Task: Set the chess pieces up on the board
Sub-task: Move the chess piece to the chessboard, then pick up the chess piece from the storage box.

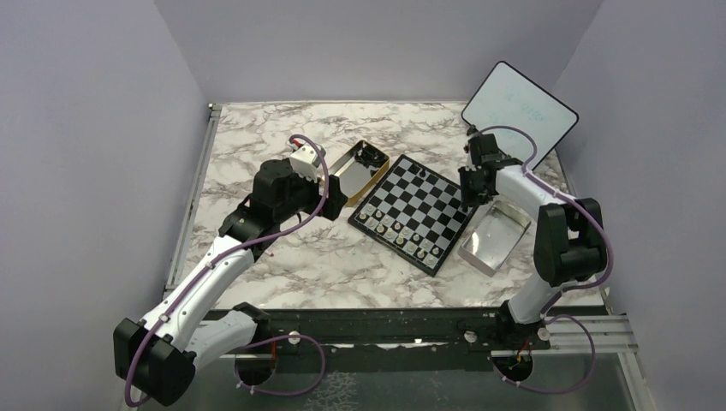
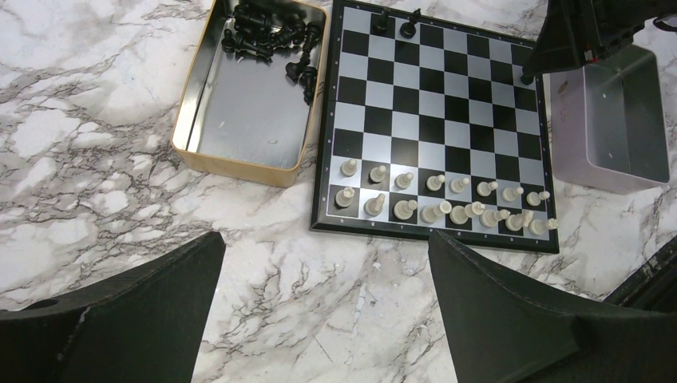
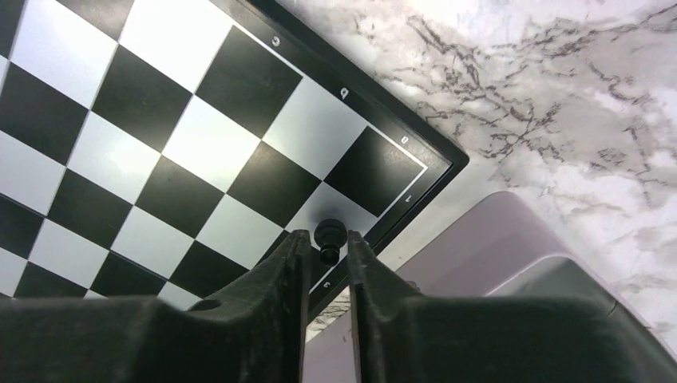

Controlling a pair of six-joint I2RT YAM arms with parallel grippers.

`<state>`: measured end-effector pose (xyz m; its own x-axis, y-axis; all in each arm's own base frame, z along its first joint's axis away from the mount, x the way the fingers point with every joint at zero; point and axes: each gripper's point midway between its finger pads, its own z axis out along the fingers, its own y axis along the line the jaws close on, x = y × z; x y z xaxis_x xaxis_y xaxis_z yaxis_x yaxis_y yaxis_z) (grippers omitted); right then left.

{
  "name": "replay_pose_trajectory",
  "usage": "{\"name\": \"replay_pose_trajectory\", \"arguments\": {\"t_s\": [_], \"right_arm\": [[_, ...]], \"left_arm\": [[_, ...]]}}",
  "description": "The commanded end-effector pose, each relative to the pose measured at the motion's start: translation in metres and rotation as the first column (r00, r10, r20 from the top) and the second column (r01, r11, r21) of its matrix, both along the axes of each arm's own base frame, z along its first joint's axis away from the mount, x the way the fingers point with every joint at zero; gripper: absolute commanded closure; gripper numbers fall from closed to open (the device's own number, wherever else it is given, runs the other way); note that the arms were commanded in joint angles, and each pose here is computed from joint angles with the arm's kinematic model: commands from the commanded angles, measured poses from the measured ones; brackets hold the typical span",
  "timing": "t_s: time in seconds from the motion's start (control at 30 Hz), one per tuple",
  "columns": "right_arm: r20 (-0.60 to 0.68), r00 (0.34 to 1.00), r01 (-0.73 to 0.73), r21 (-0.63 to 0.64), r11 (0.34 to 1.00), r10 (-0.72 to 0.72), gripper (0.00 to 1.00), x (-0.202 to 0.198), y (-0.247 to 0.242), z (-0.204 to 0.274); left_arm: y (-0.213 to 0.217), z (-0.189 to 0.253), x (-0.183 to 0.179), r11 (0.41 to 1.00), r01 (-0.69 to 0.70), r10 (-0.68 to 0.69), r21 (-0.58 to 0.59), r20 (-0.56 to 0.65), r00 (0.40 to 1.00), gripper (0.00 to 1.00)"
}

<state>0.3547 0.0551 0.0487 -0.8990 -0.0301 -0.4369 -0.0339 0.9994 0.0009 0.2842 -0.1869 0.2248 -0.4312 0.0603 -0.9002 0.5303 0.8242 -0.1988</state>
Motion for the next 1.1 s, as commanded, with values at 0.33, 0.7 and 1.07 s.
{"name": "replay_pose_trajectory", "arguments": {"t_s": [0.33, 0.7, 1.07], "right_arm": [[0.211, 0.977, -0.049, 0.141, 0.989, 0.019, 0.01, 0.038, 0.028, 0.114], [0.383, 0.919, -0.192, 0.227, 0.955, 0.093, 0.0, -0.035, 0.086, 0.136], [0.564, 0.825, -0.161, 0.285, 0.945, -0.03, 0.0, -0.067, 0.065, 0.157]], "left_arm": [[0.016, 0.004, 0.008, 0.993, -0.121, 0.121, -0.006, 0.012, 0.993, 0.01], [-0.008, -0.013, 0.035, 0.995, -0.1, 0.101, 0.016, -0.114, 0.988, 0.09], [-0.042, -0.011, 0.136, 0.983, -0.135, 0.146, 0.123, -0.085, 0.986, 0.54]]}}
